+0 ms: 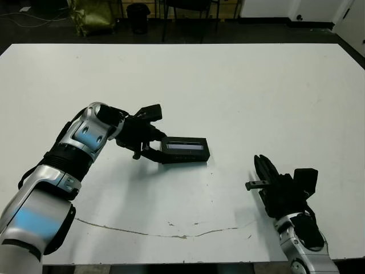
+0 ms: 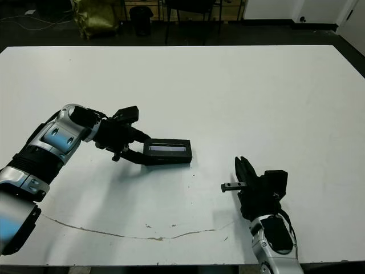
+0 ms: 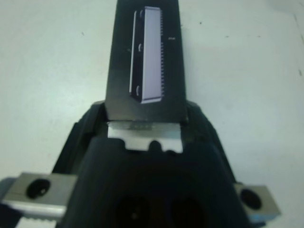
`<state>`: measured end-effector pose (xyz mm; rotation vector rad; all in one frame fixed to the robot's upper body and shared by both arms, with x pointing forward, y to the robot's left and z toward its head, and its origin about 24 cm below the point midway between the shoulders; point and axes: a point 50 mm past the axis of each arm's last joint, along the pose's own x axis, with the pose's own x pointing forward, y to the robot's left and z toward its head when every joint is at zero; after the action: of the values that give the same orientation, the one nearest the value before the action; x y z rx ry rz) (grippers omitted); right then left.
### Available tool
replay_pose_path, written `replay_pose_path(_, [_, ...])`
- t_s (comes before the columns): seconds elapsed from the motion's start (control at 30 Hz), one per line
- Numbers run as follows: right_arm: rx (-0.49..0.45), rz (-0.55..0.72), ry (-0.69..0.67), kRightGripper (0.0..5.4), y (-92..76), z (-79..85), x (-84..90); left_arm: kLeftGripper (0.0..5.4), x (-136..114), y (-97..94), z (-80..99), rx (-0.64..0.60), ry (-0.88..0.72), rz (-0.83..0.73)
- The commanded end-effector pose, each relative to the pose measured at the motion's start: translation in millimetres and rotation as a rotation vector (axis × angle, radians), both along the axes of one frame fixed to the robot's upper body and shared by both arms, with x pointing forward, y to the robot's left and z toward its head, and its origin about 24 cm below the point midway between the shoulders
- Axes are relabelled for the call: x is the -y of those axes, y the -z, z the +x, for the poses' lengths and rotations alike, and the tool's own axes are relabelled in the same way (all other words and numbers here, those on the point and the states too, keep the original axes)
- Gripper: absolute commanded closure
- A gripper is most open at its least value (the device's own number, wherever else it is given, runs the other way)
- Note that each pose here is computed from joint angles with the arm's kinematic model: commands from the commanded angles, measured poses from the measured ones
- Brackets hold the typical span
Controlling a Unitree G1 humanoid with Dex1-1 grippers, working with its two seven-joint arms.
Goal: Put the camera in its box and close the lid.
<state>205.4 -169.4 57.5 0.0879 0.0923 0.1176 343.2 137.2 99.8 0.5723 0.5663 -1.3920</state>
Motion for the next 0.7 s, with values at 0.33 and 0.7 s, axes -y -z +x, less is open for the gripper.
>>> replay_pose_path(0.33, [-0.022, 0.001, -0.002, 5.40, 5.5, -1.4, 2.9, 2.99, -21, 36.2, -7.3, -0.063, -0.063, 0.095])
replay_pose_path(0.7, [-0.039, 0.008, 0.011, 5.40, 2.2, -3.1, 1.5, 0.95, -12, 52.8, -15.4, 0.079, 0.106, 0.166])
